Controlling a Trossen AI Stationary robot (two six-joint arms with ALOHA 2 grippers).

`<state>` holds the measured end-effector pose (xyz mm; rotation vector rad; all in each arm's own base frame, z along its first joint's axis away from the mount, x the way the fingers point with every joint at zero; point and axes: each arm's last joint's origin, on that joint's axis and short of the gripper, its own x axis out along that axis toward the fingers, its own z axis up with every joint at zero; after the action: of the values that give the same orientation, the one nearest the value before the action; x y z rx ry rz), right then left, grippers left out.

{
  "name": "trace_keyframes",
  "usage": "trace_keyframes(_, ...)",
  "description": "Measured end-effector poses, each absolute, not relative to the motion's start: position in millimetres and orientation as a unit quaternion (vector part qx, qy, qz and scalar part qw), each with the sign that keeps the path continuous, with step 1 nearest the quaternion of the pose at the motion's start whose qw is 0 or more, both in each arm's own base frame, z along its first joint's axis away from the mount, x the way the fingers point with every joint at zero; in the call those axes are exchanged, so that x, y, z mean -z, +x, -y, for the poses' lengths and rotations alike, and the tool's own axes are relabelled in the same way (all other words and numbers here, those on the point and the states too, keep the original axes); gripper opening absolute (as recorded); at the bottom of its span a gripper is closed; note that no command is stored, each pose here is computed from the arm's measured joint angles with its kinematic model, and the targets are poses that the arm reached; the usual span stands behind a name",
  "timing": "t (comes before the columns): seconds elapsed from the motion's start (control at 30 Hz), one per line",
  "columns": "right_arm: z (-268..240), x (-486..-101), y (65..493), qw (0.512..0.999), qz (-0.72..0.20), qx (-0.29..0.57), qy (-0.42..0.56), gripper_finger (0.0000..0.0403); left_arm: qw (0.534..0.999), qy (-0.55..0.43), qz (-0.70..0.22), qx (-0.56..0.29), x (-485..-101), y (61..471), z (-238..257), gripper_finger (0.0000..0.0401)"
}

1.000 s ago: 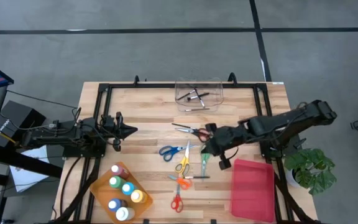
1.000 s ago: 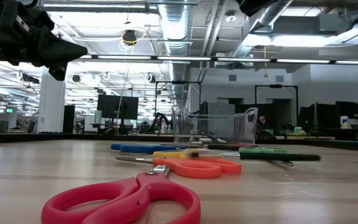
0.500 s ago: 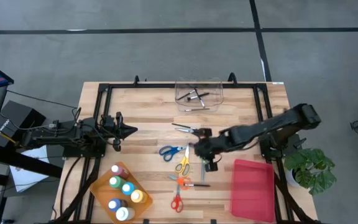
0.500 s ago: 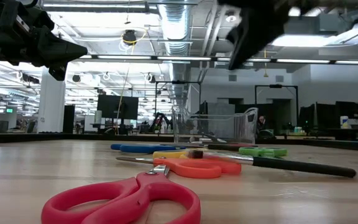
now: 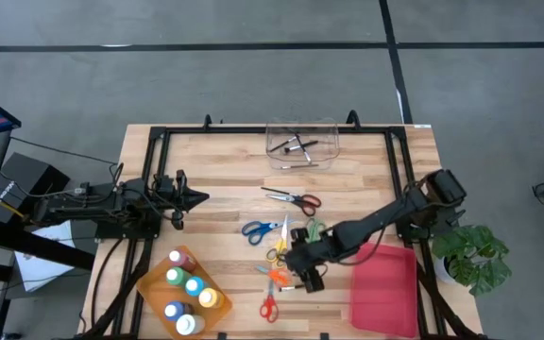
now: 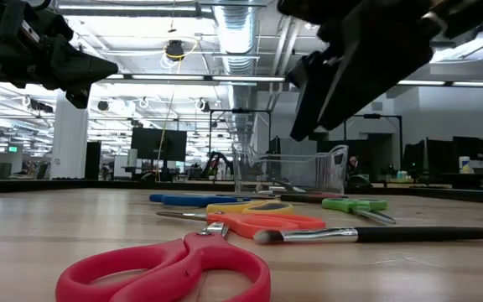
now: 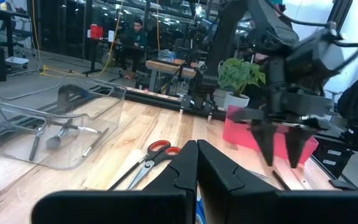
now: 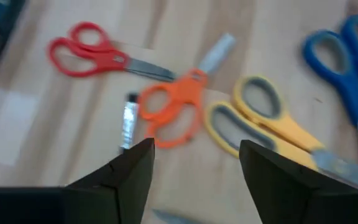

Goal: Pick & Place Paint Supplies
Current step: Put the eyeshadow brush into the transparent bin

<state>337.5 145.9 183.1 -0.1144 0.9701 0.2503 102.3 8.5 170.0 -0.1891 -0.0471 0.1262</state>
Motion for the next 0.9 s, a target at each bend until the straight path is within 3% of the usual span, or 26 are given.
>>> trace_keyframes(0.4,-184,-197,339,0.919,-0.353,-0.163,-0.061,0.0195,0.993,-0.094,0.023,-0.063,-170,102,-8,0.0000)
trace_keyframes(0.9,-215,-139,362,0.910,-0.357,-0.182,-0.104,0.0166,0.993,-0.094,0.021,-0.063,-170,104,-9,0.0000)
